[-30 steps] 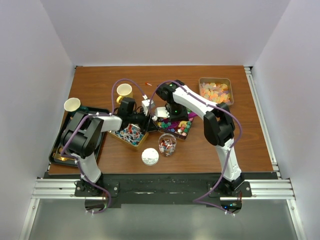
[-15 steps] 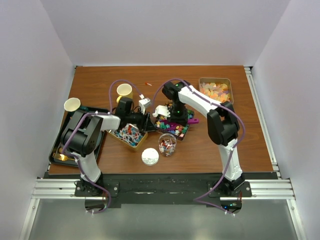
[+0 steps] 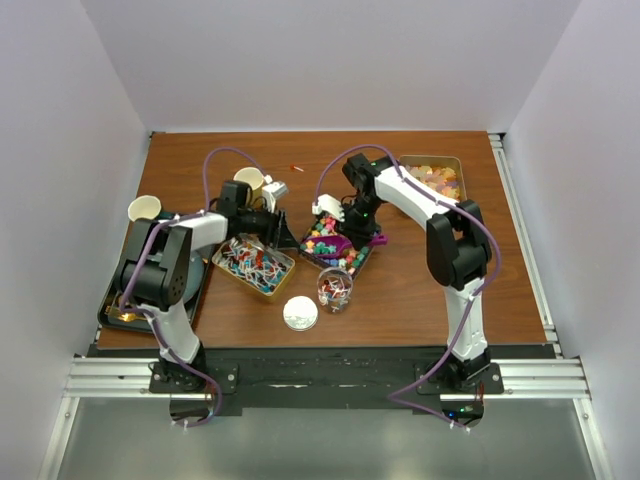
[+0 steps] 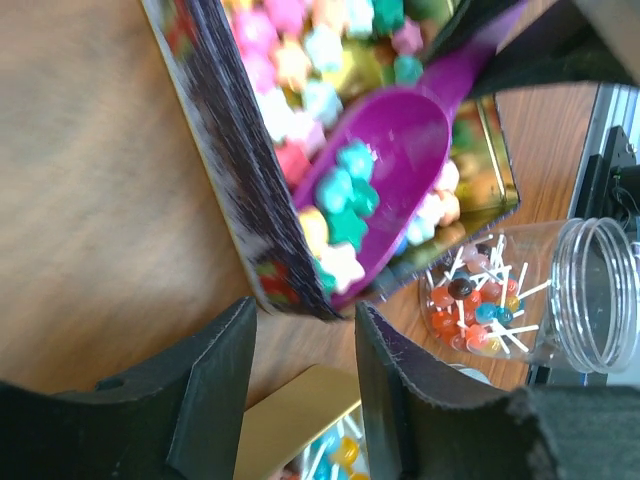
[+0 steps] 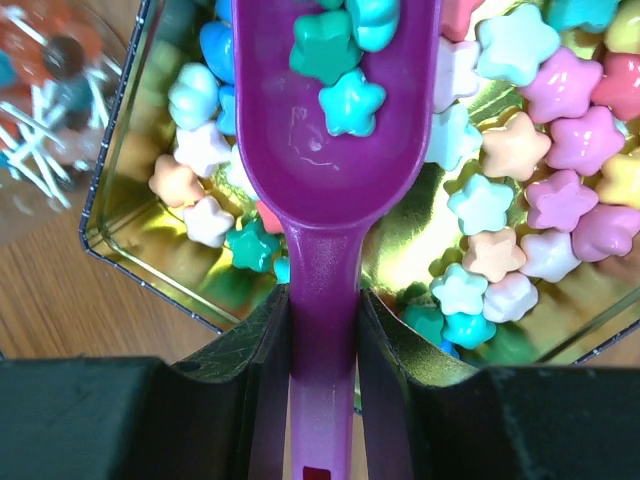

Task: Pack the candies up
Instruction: Scoop the fake candies from the storage box.

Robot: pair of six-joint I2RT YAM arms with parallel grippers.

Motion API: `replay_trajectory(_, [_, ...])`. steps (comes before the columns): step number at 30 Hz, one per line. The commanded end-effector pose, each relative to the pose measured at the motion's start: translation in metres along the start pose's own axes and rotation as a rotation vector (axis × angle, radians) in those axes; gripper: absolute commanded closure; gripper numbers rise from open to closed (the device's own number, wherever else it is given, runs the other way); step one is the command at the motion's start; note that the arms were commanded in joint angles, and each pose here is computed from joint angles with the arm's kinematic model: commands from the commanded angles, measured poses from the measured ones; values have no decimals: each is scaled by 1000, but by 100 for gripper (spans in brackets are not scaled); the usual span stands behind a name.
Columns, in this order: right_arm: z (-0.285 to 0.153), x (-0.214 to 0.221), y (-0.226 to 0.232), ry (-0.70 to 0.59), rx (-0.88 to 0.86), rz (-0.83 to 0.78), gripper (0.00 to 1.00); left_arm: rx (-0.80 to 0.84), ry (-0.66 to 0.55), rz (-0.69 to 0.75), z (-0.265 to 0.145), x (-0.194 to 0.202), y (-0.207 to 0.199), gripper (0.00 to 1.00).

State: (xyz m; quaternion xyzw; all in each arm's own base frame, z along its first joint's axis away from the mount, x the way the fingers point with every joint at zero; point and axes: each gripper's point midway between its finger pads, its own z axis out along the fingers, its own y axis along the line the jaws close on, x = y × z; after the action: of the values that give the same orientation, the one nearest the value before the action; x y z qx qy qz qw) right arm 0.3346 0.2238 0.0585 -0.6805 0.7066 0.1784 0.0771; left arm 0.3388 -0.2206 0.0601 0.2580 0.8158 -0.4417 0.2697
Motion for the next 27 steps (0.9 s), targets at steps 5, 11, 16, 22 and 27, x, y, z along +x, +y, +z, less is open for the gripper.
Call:
replay_trajectory(5, [20,-24,17,-179,-148,-16,100,33,-29,102,-36,-46,-20,50])
replay_trajectory(11, [14,-24,18,-245,-188,51,100,5,-32,98,-53,-60,-18,50])
replay_trajectory(16, [13,-18,14,-289,-183,76,100,-19,-19,109,-59,-74,-13,50])
replay_trajectory(22, [9,-13,13,-330,-159,76,100,-54,0,127,-61,-86,-4,50])
replay_trajectory(27, [6,-8,6,-366,-104,84,100,-101,31,156,-65,-84,6,50])
